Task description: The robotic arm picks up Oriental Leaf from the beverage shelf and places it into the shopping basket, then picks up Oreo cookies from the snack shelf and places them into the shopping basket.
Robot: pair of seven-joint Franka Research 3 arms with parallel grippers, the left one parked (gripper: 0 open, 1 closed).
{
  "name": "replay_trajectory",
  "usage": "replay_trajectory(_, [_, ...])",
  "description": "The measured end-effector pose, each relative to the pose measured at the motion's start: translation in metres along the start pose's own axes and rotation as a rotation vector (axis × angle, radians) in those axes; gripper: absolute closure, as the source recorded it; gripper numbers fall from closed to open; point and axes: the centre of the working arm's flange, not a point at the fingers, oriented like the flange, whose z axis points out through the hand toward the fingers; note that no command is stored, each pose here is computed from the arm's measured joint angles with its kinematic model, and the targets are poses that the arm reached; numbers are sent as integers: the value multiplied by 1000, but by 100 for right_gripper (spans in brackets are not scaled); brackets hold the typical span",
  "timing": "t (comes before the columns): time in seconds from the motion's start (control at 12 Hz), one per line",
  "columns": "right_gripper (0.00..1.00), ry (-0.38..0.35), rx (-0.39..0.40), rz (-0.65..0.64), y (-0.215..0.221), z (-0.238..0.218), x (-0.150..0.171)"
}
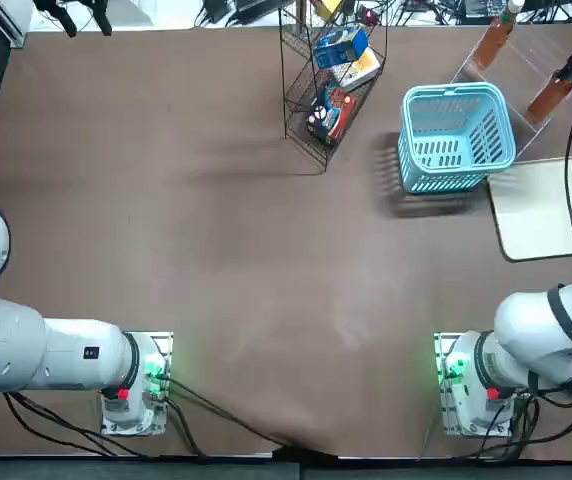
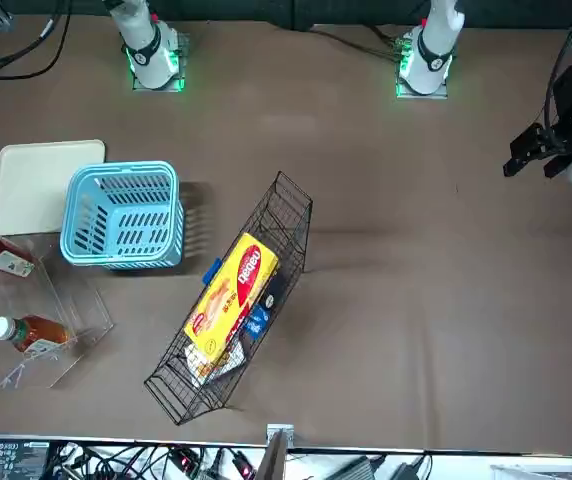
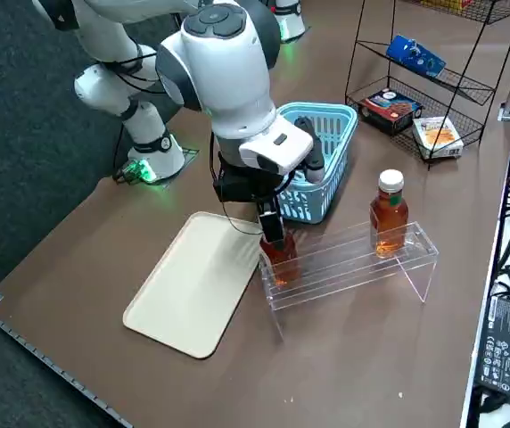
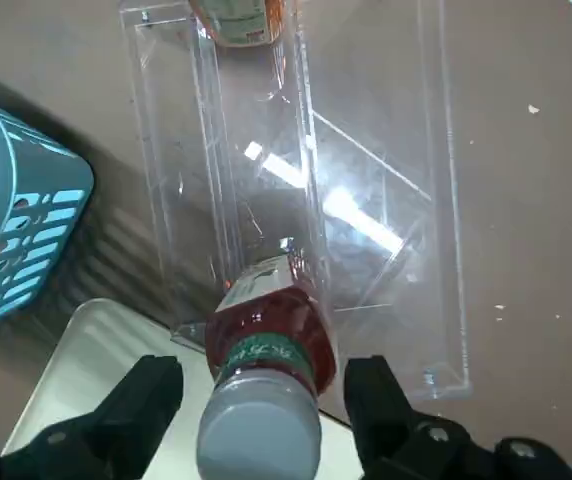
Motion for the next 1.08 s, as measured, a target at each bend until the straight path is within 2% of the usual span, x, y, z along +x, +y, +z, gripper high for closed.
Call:
replay_trajectory(0.58, [0,-2,2,-1,-2,1,-1])
replay_trajectory(0.75, [4,-3,4,0,-1,2,-3])
replay_trajectory(0.92, [26,-2,2,0,-1,2,-3])
replay_trajectory(1.0, [26,-1,0,-1,-1,2,-3])
replay_trajectory(1.08, [31,0,-2,-2,-1,2,-3])
